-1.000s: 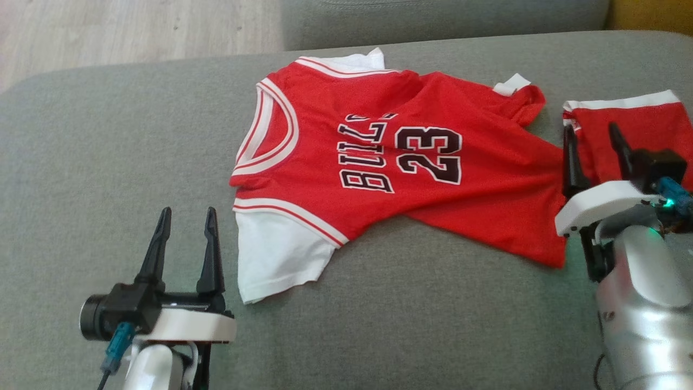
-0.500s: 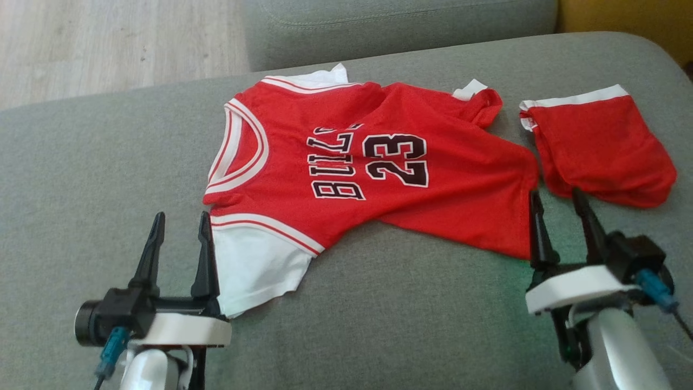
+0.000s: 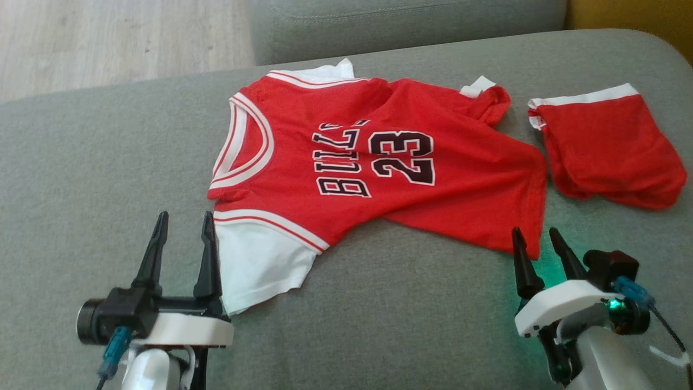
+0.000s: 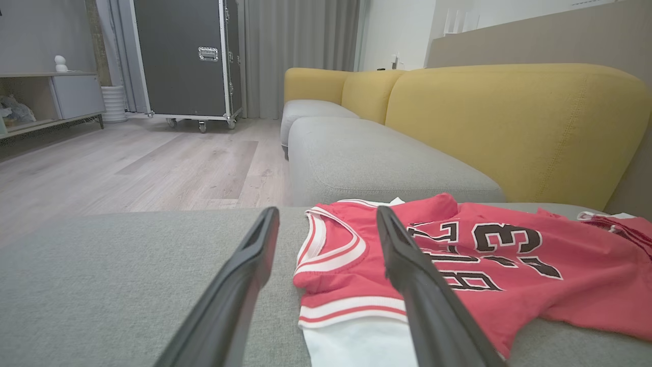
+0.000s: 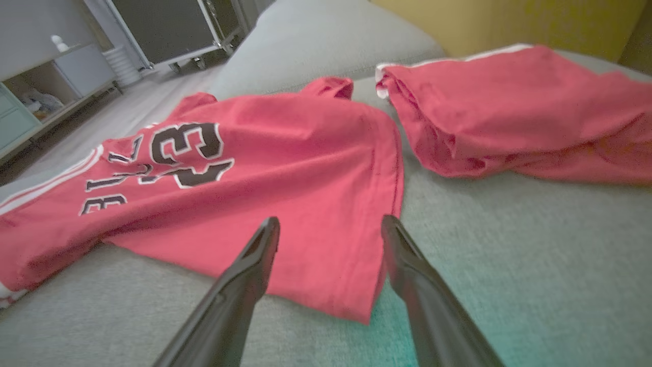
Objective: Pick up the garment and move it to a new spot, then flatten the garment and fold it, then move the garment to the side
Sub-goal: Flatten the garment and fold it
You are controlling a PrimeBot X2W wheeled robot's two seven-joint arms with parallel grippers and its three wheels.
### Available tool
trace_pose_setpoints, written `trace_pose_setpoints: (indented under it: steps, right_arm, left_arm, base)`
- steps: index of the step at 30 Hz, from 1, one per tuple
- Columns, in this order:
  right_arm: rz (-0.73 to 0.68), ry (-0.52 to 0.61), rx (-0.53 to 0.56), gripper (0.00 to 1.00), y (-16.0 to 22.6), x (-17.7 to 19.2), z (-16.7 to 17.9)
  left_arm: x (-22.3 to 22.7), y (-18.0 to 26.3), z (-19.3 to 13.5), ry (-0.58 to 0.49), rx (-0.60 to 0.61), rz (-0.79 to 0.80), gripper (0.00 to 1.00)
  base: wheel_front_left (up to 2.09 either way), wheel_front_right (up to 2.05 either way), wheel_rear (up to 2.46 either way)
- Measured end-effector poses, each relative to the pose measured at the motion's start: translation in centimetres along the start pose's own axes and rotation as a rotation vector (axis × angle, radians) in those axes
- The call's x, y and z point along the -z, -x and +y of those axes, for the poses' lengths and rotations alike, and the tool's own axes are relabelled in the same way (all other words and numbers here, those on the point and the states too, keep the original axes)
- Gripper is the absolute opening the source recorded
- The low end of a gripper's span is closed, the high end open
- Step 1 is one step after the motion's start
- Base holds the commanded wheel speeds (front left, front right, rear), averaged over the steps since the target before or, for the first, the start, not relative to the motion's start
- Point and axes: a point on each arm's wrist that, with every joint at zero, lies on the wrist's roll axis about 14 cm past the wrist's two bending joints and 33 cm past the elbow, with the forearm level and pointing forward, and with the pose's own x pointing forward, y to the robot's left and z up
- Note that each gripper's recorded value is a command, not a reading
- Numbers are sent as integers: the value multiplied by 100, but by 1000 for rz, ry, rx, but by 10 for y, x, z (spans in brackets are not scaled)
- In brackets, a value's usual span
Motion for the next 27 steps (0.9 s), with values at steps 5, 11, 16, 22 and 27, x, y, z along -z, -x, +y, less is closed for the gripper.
trace_pose_setpoints:
  steps: [5, 11, 16, 22, 27]
  right_arm:
    - [99, -16, 32, 100, -10, 20, -9]
    - [178, -28, 39, 100, -16, 38, -9]
    - [173, -3, 25, 0, -23, 34, -5]
    - [152, 69, 122, 0, -13, 25, -41]
    - [116, 89, 190, 0, -5, 11, -64]
  left_arm:
    - [4, 4, 6, -7, -17, 12, 100]
    - [7, 7, 10, -8, -31, 23, 100]
    - [7, 7, 10, -7, -29, 24, 100]
    - [5, 3, 3, -8, -10, 16, 100]
    - [3, 0, -5, -7, 15, 11, 100]
  base:
    - [0, 0, 0]
    - [0, 0, 0]
    - [0, 0, 0]
    - [0, 0, 0]
    - [0, 0, 0]
